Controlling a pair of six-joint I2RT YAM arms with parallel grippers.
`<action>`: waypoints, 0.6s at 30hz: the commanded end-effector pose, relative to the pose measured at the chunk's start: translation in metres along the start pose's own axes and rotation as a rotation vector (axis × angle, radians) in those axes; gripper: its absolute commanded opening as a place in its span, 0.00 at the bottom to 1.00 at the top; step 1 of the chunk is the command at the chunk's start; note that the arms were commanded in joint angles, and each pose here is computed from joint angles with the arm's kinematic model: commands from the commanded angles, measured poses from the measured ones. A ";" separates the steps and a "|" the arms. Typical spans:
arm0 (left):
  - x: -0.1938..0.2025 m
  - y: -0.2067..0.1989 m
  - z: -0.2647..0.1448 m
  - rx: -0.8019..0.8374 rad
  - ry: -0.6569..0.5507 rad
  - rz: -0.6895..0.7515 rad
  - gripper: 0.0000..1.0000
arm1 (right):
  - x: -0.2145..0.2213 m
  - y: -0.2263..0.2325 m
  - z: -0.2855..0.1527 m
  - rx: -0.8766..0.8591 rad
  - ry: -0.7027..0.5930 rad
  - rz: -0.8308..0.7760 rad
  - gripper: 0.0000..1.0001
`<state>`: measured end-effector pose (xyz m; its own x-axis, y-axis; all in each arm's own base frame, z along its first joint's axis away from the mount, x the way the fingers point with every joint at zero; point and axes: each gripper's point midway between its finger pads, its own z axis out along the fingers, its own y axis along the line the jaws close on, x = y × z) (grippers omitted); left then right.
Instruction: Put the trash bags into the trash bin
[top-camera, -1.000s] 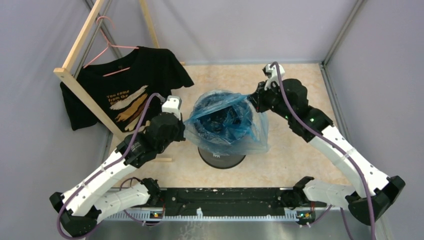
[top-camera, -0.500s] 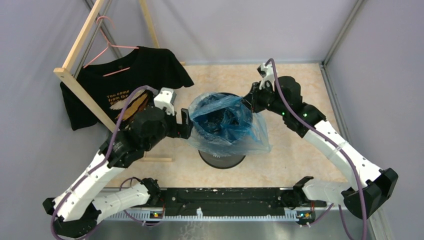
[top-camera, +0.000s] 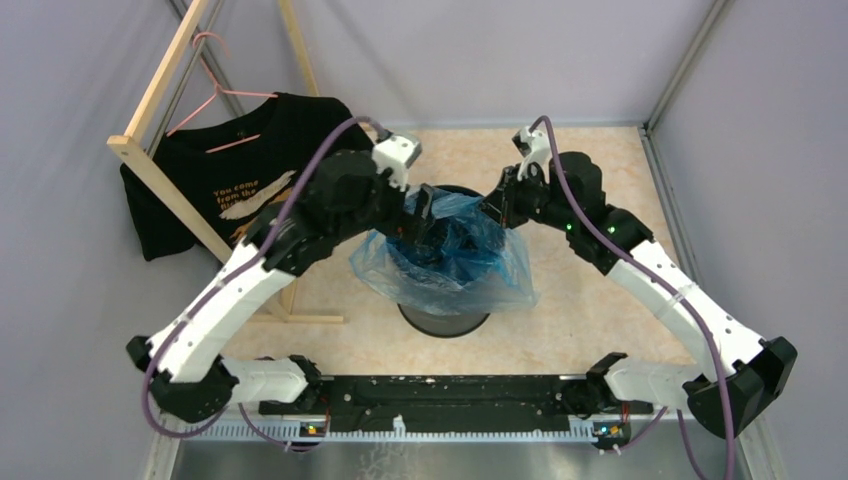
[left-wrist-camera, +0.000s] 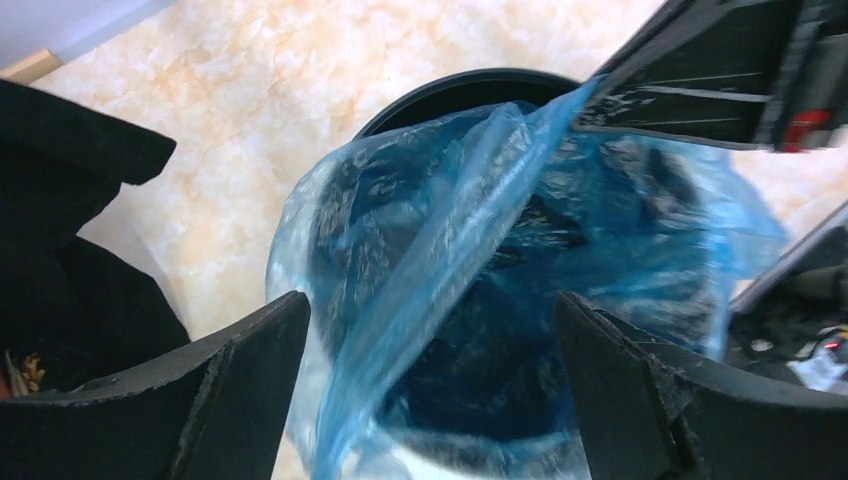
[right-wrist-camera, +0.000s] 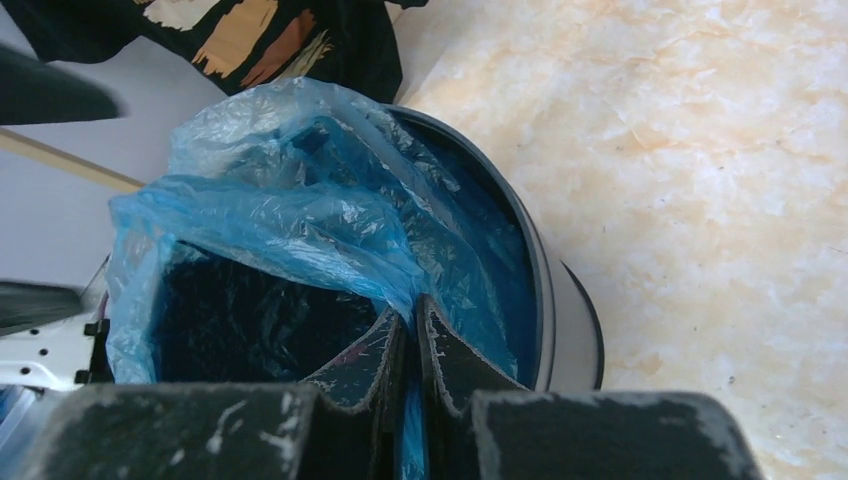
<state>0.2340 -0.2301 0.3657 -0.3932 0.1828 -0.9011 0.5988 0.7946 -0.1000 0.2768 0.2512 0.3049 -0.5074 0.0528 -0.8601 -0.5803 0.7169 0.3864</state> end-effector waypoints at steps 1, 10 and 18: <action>-0.009 0.003 0.019 -0.007 0.013 0.139 0.98 | -0.028 0.021 -0.009 -0.086 -0.075 0.003 0.06; 0.012 0.006 0.044 -0.043 0.086 0.123 0.89 | -0.028 0.026 -0.014 -0.102 -0.061 0.009 0.06; 0.003 0.017 0.057 -0.127 0.094 0.111 0.42 | -0.031 0.012 -0.016 -0.054 -0.082 0.012 0.08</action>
<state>0.2711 -0.2474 0.3224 -0.4147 0.3469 -0.8413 0.5880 0.8077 0.0432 0.2683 0.2573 0.3090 -0.5320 0.0578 -0.8448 -0.6031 0.6744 0.4260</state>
